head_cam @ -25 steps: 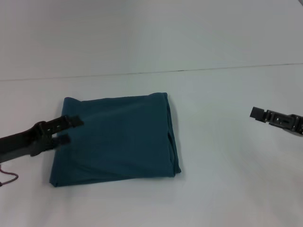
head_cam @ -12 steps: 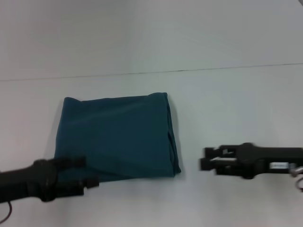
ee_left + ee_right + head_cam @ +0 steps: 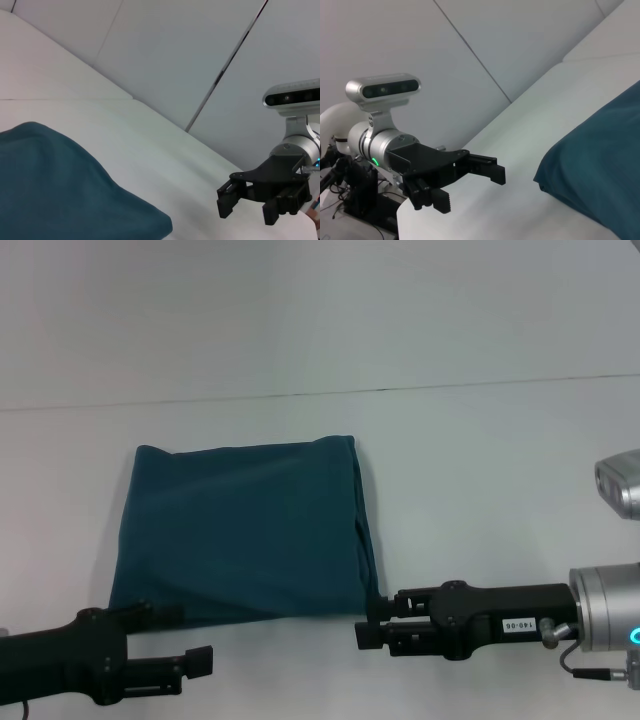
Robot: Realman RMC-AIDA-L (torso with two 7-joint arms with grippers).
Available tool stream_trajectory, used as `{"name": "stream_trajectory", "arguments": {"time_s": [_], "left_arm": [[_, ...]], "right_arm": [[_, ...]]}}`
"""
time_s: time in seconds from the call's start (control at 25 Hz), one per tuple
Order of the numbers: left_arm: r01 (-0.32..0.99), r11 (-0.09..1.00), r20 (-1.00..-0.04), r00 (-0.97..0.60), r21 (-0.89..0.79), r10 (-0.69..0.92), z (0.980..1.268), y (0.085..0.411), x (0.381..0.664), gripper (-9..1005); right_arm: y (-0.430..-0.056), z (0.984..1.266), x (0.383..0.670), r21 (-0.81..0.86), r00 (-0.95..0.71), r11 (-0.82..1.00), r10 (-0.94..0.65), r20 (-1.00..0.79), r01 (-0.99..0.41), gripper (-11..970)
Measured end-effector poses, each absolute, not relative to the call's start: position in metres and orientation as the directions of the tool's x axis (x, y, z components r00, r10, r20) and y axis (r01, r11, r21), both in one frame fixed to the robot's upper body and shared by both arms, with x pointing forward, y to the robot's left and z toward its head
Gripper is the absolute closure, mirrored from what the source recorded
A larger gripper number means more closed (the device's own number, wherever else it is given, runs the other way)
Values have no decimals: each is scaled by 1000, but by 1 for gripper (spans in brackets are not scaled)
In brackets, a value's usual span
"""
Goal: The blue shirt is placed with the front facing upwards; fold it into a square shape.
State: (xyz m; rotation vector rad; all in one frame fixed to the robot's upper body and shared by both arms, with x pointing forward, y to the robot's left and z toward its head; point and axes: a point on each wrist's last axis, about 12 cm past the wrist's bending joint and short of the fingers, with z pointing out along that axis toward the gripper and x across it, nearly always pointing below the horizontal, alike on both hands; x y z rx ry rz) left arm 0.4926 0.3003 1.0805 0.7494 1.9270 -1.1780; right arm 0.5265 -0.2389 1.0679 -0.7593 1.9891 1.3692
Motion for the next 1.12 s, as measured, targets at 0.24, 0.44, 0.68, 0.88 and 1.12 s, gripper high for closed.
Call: {"name": "stream_trajectory", "arguments": {"time_s": [0.24,0.44,0.68,0.88,1.12], "left_arm": [[798,394,-836,-536,-456,118,1078,298,491,46],[803,381,-827,-542,-458,150,1076,293,491,46],[784,393,-802,-574,-480,165,1072,289,494,46],[779,404,-806,-573,-481,145,1071,286,497,46],[780,401,-805,-574,-481,150,1070,283,499,46]], "right_arm": [[-237,1062,520,564,-615,278,-151,-774,-778,365],[-237,1058,521,552,-611,306,-145,-779,-776,365],[-237,1056,526,552,-620,342,-134,-773,-761,365],[-237,1058,528,548,-614,349,-106,-782,-760,365],[-237,1057,527,551,-616,350,-106,-781,-758,365]]}}
